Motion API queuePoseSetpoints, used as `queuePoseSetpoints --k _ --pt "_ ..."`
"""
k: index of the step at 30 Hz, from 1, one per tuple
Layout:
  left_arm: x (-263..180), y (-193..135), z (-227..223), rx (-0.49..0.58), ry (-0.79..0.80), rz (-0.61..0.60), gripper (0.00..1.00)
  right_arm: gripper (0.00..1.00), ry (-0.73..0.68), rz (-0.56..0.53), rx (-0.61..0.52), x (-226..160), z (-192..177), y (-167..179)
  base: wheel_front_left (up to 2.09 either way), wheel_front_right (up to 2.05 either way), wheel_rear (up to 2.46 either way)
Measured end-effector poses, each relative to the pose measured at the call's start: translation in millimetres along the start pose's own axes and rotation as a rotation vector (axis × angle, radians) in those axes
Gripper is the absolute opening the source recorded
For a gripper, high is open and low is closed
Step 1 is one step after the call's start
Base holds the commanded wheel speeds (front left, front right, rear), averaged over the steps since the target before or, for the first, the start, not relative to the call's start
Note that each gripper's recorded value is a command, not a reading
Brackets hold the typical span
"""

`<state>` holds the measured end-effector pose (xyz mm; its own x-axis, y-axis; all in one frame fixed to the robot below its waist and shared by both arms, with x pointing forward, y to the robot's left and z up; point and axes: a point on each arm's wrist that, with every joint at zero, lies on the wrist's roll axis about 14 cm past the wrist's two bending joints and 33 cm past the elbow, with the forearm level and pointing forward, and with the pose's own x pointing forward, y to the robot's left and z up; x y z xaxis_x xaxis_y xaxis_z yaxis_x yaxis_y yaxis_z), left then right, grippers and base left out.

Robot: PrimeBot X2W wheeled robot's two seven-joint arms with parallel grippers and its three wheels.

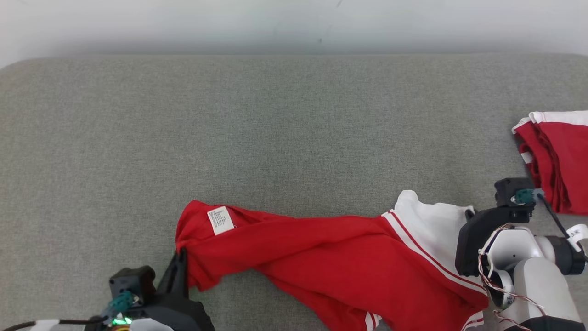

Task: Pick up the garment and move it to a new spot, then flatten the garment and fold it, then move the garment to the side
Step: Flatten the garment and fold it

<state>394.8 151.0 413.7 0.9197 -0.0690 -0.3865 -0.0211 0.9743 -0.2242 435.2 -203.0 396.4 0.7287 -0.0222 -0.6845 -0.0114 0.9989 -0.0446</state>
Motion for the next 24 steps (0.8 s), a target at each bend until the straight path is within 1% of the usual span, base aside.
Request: queuePoseSetpoints --k 3,5,9,11,14,19,20,22,24 --pt "2 -3 20 -0.012 -0.075 -0.013 0.00 0.00 -0.051 -0.010 -0.001 -5 13 -3 0.00 0.00 0.00" --pt "5 -6 40 -0.059 -0.148 -0.029 0.00 0.00 -0.101 -0.015 -0.002 -9 26 -6 0.00 0.00 0.00" --pt "15 -10 69 -0.120 -0.226 -0.063 0.00 0.00 -0.235 -0.006 0.000 -12 66 -8 0.00 0.00 0.00" --pt "24 -11 90 -0.135 -0.276 -0.085 0.00 0.00 -0.283 0.023 -0.007 -11 85 -1 0.00 0.00 0.00" --pt "41 -10 127 -0.140 -0.354 -0.109 0.00 0.00 -0.324 0.107 0.005 -4 112 16 0.00 0.00 0.00" --pt "79 -8 184 -0.103 -0.441 -0.143 0.00 0.00 -0.470 0.119 -0.103 6 187 19 0.00 0.00 0.00" --pt "88 -7 194 -0.094 -0.448 -0.145 0.00 0.00 -0.526 0.122 -0.122 6 206 21 0.00 0.00 0.00" --pt "105 -8 215 -0.115 -0.476 -0.153 0.00 0.00 -0.668 0.115 -0.175 3 248 25 0.00 0.00 0.00" --pt "121 -9 234 -0.084 -0.501 -0.164 0.00 0.00 -0.751 0.100 -0.225 7 274 27 0.00 0.00 0.00"
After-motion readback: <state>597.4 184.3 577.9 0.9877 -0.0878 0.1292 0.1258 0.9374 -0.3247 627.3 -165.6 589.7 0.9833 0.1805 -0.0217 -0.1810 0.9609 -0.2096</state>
